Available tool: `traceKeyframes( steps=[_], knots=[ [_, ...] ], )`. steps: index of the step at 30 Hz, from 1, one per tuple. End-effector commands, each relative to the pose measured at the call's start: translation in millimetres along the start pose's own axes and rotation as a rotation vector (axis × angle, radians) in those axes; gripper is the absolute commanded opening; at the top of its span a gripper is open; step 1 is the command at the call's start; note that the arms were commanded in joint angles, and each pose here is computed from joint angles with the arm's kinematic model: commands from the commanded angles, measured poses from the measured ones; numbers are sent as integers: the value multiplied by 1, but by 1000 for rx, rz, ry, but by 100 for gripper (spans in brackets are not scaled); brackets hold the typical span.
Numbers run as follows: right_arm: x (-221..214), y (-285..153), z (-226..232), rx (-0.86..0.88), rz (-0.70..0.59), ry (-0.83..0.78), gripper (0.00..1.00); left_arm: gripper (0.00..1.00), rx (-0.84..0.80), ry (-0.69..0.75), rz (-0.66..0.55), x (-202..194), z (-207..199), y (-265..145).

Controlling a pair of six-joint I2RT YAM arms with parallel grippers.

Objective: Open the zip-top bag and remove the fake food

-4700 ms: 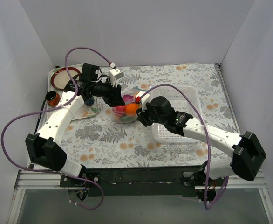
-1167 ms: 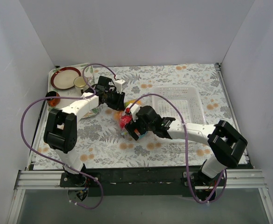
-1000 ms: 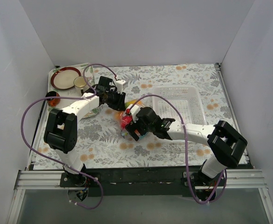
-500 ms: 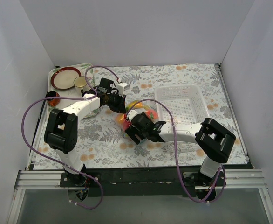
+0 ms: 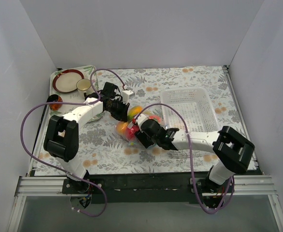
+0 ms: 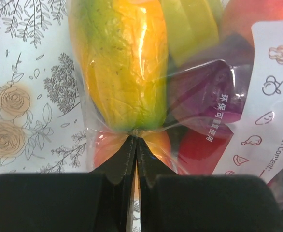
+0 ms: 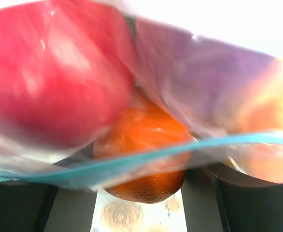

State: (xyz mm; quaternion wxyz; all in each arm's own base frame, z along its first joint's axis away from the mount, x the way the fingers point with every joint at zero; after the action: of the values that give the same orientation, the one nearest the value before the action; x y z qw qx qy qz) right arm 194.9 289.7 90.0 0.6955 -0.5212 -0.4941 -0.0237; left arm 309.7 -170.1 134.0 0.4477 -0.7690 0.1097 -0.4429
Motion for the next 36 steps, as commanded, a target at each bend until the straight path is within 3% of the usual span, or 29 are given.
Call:
traceKeyframes(
  steps=[1,8,12,18,21,24,25,27,29,31,36],
  knots=[
    [28,-28,5,95,-147,50,36,0,89,21,143,-35,4,-18],
    [30,-62,22,327,-271,53,48,0,164,3,140,-37,22,-28],
    [33,-70,19,328,-297,63,45,0,186,3,141,-38,23,-30],
    [54,-116,5,334,-425,80,40,0,246,18,174,-54,31,-30],
    [68,-145,-17,234,-508,133,29,0,229,-5,179,-55,29,-29],
    [79,-168,-52,1,-600,251,14,0,170,-61,176,-50,23,-26],
    [79,-174,-74,-171,-632,328,3,0,155,-81,181,-49,23,-23],
    [70,-175,-103,-398,-605,420,1,0,104,-115,164,-39,18,-24],
    [63,-158,-126,-509,-510,470,1,0,49,-168,160,-34,10,-25],
    [55,-136,-136,-507,-365,501,1,0,22,-184,123,-18,7,-31],
    [43,-105,-168,-546,-281,612,1,0,-16,-182,35,12,-4,-55]
  ],
)
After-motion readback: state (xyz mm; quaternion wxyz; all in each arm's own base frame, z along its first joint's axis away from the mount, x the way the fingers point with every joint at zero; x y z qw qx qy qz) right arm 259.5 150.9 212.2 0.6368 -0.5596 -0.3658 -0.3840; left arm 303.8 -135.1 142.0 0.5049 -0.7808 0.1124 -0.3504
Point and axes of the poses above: each gripper's point midway between its finger pads, its own y axis out along the fingers, its own z axis along the line the jaws close on, x = y × z, the point moved 6 cm from there along -y, back along the fingers, and after that the axes turned 8 degrees about y, right-handed, at the moved point
